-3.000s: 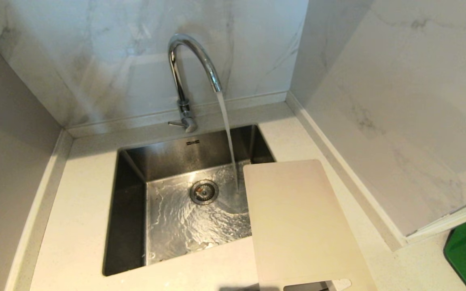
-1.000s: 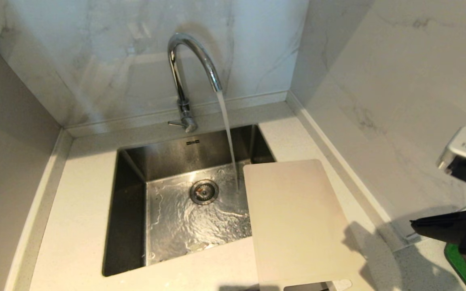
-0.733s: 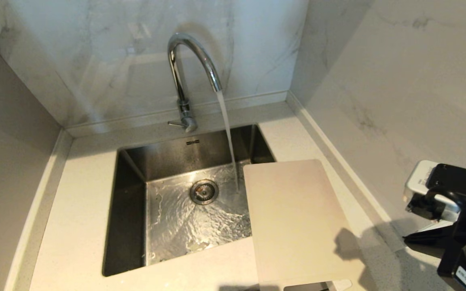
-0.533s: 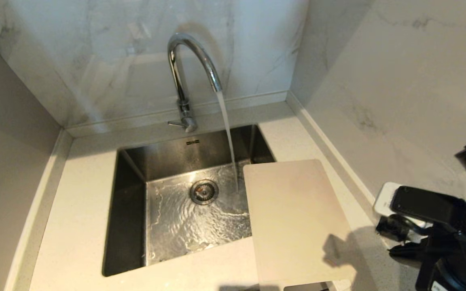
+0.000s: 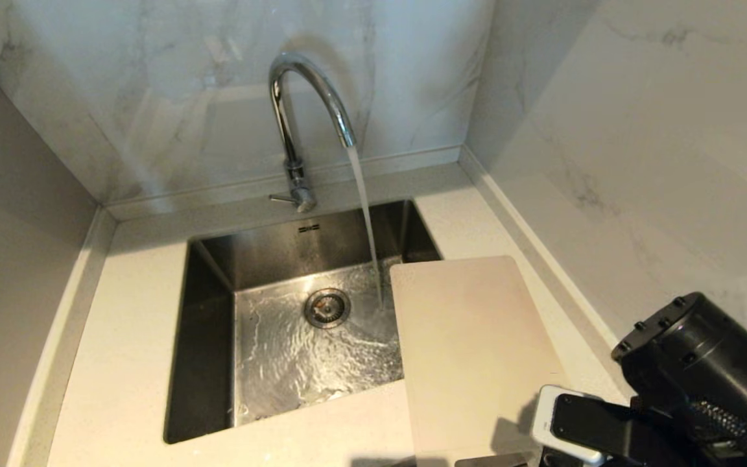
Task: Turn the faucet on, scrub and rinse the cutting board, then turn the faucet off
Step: Pick up the cutting board
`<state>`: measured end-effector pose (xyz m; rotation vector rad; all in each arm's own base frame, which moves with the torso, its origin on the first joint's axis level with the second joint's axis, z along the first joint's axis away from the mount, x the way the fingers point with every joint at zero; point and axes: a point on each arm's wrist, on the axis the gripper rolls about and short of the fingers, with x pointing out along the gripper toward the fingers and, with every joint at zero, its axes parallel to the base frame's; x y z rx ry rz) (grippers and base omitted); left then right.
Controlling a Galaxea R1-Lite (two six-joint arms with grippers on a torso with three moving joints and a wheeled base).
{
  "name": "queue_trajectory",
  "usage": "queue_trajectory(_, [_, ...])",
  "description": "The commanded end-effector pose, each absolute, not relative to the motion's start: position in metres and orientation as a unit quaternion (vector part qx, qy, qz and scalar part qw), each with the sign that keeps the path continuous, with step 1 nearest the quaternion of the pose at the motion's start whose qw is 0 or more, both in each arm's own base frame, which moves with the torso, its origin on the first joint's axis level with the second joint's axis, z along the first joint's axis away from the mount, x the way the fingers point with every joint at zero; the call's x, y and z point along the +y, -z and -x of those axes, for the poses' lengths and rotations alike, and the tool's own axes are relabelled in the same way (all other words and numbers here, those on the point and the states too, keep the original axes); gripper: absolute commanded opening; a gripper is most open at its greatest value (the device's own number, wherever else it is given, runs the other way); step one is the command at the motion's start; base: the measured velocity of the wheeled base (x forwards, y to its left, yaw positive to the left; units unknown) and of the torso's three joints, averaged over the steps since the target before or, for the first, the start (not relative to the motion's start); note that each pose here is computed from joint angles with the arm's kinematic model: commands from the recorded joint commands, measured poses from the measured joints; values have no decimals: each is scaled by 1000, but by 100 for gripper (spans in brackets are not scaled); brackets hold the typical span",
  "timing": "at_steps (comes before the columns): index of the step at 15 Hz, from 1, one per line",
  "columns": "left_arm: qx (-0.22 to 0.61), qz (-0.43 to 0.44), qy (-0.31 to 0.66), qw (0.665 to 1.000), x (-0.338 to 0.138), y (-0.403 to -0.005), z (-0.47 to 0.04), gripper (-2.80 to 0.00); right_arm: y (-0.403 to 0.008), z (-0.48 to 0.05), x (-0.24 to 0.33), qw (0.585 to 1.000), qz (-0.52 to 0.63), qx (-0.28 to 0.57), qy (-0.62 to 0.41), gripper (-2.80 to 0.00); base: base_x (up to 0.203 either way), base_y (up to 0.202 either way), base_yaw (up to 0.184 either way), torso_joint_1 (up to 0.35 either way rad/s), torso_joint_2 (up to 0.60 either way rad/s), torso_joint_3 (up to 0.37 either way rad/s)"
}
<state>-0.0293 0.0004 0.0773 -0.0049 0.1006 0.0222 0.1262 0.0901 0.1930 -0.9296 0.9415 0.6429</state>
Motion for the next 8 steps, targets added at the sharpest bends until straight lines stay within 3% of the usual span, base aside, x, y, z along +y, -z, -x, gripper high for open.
queue_trajectory(1, [51, 3, -12, 999, 0, -77, 29, -280, -168, -122, 92, 712, 450, 450, -297, 0, 0, 0, 0, 0, 0, 0])
queue_trajectory(8, [51, 3, -12, 999, 0, -77, 29, -280, -134, -120, 101, 663, 506, 412, -366, 0, 0, 0, 0, 0, 0, 0])
